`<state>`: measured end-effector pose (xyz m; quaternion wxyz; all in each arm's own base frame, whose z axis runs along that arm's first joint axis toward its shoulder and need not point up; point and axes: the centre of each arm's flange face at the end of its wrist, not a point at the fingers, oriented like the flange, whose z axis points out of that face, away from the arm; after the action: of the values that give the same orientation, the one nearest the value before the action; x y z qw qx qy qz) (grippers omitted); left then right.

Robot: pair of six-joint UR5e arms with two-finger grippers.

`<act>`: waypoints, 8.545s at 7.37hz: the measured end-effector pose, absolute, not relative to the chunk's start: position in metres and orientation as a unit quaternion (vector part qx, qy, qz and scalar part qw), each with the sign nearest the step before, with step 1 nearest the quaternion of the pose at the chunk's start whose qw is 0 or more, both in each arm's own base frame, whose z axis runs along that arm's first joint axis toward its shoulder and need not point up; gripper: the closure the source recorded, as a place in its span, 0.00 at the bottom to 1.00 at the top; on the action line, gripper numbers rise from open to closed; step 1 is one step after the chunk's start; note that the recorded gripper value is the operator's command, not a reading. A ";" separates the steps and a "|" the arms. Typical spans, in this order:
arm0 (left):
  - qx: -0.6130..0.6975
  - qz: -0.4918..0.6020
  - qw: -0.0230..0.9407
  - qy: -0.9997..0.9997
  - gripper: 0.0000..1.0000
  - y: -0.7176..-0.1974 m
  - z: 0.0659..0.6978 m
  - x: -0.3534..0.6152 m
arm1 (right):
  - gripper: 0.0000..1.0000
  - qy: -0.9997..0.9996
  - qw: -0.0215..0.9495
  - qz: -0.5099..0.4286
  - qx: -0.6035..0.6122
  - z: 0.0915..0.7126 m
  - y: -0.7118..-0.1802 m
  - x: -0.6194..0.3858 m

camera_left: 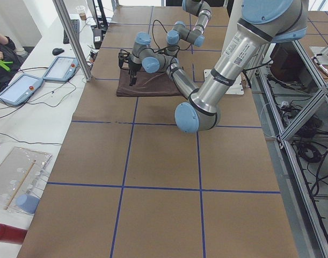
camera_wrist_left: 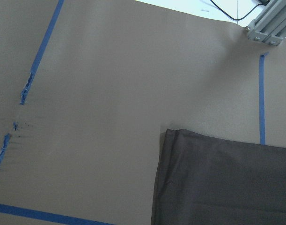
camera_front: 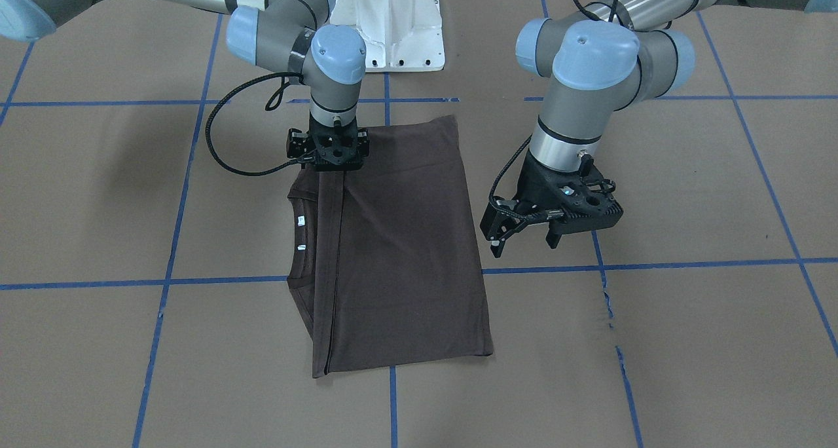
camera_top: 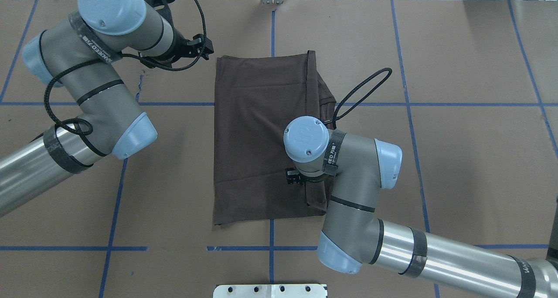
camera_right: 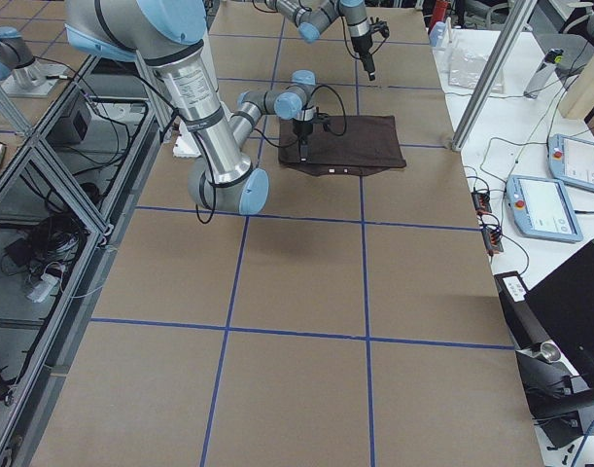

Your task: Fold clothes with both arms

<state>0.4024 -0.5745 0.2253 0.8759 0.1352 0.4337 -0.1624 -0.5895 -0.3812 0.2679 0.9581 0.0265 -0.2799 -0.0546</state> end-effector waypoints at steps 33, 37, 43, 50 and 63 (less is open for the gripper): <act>-0.100 -0.357 0.838 0.400 0.28 -0.279 0.275 0.569 | 0.00 -0.454 0.890 0.043 0.012 0.209 -0.404 -0.427; -0.096 -0.359 0.838 0.400 0.75 -0.280 0.276 0.568 | 0.00 -0.455 0.889 0.044 0.013 0.208 -0.405 -0.426; -0.096 -0.339 0.839 0.415 1.00 -0.272 0.253 0.550 | 0.00 -0.452 0.890 0.055 0.006 0.212 -0.404 -0.425; -0.083 -0.303 0.849 0.425 1.00 -0.270 0.244 0.543 | 0.00 -0.386 0.882 0.266 -0.047 0.253 -0.295 -0.529; -0.082 -0.303 0.847 0.430 1.00 -0.270 0.239 0.542 | 1.00 -0.332 0.900 0.278 -0.047 0.304 -0.302 -0.562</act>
<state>0.5424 -0.2703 0.2391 0.8466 -0.0820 0.4297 -0.3030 -0.5619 -0.3016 0.3036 0.9003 -0.0469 -0.3321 0.2775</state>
